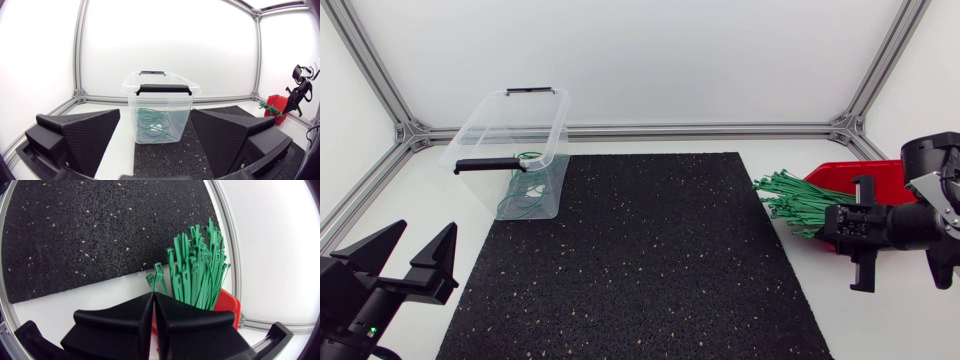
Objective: Take a green cable tie from the red box, thread the tail through the head to close it, then place it in the transparent bin on the left.
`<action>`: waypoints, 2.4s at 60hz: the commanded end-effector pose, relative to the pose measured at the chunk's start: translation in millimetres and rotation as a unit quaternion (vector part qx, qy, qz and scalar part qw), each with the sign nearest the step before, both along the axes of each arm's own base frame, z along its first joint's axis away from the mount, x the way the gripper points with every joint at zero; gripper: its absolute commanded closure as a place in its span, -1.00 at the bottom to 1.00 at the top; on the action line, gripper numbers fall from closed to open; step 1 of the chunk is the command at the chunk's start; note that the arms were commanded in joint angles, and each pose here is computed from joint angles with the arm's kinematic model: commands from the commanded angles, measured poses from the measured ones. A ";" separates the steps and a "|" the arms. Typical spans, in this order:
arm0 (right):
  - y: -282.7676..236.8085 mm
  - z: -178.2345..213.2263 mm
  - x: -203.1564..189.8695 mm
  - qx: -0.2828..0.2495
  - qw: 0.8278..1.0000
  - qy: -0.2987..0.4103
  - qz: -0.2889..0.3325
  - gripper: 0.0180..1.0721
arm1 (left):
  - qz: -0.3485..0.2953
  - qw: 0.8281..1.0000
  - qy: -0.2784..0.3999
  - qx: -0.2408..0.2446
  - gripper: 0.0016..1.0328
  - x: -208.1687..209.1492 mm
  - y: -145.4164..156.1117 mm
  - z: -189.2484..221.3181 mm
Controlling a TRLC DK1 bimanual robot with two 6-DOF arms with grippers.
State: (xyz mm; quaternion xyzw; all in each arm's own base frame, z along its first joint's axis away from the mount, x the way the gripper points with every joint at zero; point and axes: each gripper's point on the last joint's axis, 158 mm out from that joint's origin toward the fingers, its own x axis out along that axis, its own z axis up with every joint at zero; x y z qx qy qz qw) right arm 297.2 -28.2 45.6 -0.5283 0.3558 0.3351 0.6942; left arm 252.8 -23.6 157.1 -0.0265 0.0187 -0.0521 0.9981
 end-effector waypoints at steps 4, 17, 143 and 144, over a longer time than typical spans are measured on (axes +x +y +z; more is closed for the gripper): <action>2.0 13.0 3.7 0.000 1.000 -0.014 0.011 0.88 | -0.001 1.000 0.031 -0.004 -0.93 0.5 -1.0 -25.0; 7.8 32.7 6.8 0.054 0.998 -0.017 0.005 0.88 | -0.001 1.000 0.031 -0.004 -0.93 0.5 -1.0 -25.0; 203.3 226.7 -61.9 0.294 0.955 0.006 0.043 0.88 | -0.004 1.000 0.031 -0.004 -0.93 0.5 -2.5 -25.0; 206.8 223.0 -61.7 0.292 0.955 0.011 0.044 0.88 | -0.004 0.999 0.032 -0.004 -0.93 0.4 -2.5 -25.4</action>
